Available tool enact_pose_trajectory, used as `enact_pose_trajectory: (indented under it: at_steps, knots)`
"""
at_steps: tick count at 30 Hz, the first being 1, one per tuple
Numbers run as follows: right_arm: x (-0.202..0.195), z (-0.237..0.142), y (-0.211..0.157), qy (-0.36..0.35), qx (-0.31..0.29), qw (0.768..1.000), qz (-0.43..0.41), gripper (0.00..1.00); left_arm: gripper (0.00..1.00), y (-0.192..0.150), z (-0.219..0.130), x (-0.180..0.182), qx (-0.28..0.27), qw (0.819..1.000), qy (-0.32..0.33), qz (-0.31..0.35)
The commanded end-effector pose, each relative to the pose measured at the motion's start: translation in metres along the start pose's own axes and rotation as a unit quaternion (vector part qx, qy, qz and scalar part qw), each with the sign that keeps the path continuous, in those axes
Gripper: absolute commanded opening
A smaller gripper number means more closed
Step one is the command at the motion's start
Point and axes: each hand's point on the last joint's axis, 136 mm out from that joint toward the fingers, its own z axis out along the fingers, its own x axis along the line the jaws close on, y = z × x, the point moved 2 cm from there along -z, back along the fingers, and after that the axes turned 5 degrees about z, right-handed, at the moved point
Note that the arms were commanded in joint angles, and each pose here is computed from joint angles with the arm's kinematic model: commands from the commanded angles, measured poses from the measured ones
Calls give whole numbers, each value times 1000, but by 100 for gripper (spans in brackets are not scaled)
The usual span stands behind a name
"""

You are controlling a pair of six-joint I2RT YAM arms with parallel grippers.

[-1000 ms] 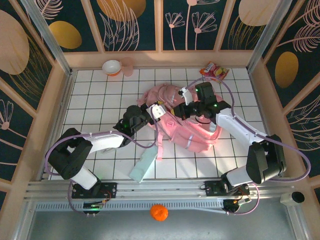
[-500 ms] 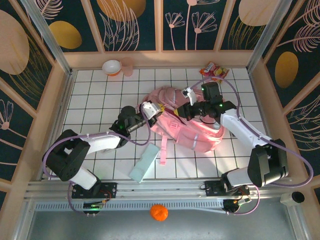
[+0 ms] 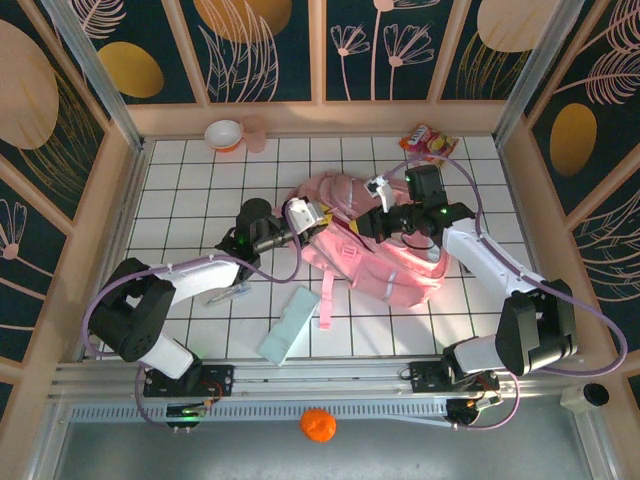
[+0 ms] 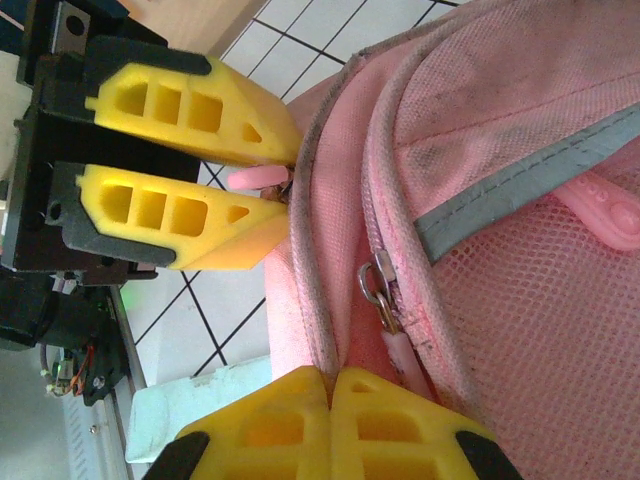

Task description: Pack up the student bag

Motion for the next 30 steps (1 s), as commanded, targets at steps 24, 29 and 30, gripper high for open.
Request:
enact_pose_trajectory:
  at_steps: [24,29,30]
  knots:
    - [25,-4,18,46,-25,998,-47,0,30,29,14,-41,-57,989,-130,25]
    - [25,-3,19,48,-24,997,-47,0,35,37,14,-42,-65,989,-129,39]
    - [25,-2,19,50,-24,997,-47,0,35,38,15,-43,-66,989,-129,41]
